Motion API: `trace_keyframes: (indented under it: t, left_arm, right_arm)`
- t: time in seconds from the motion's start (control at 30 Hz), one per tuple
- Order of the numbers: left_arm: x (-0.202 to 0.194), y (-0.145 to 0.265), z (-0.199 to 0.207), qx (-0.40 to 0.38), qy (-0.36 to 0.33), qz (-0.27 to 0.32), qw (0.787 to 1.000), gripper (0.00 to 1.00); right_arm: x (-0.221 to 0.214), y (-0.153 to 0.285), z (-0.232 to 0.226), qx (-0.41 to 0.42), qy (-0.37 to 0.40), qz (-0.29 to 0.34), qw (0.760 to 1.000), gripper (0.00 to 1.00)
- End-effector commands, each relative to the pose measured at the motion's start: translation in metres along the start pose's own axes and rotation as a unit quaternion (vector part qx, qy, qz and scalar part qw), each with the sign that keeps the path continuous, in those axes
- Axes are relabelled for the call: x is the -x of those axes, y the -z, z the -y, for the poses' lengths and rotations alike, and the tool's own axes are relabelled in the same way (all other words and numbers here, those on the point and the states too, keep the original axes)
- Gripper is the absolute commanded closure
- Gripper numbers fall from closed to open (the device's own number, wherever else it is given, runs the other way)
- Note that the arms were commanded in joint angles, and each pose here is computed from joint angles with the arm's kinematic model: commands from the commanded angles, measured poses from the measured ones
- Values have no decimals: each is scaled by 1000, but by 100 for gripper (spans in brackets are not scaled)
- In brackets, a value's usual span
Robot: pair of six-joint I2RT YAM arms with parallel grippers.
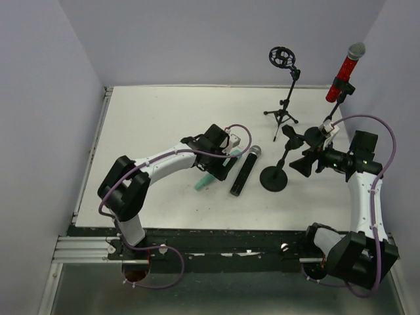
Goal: Attach the microphones to the stand
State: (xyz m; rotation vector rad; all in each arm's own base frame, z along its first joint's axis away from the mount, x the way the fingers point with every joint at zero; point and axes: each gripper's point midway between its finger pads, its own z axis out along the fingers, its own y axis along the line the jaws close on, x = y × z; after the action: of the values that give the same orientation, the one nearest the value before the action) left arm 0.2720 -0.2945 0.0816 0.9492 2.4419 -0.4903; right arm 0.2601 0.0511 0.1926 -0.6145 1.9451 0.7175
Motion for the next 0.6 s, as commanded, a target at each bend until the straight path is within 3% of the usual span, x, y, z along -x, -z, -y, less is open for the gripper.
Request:
trace_keyframes:
  t: [0.0, 0.23, 0.43, 0.57]
  left_arm:
    - [-20, -7, -12, 30, 0, -67, 997, 13]
    - [-35, -25, -21, 50, 12, -111, 992, 15]
    - [-41, -31, -28, 73, 25, -132, 988, 25]
    - [-47, -32, -35, 98, 23, -147, 984, 40]
  right_arm:
    - [-2, 0, 5, -11, -8, -1, 1000, 8]
    - [-3, -1, 4, -8, -11, -1, 1000, 8]
    - [-2, -2, 1, 3, -15, 4, 1000, 8]
    - [-1, -2, 1, 4, -15, 5, 1000, 8]
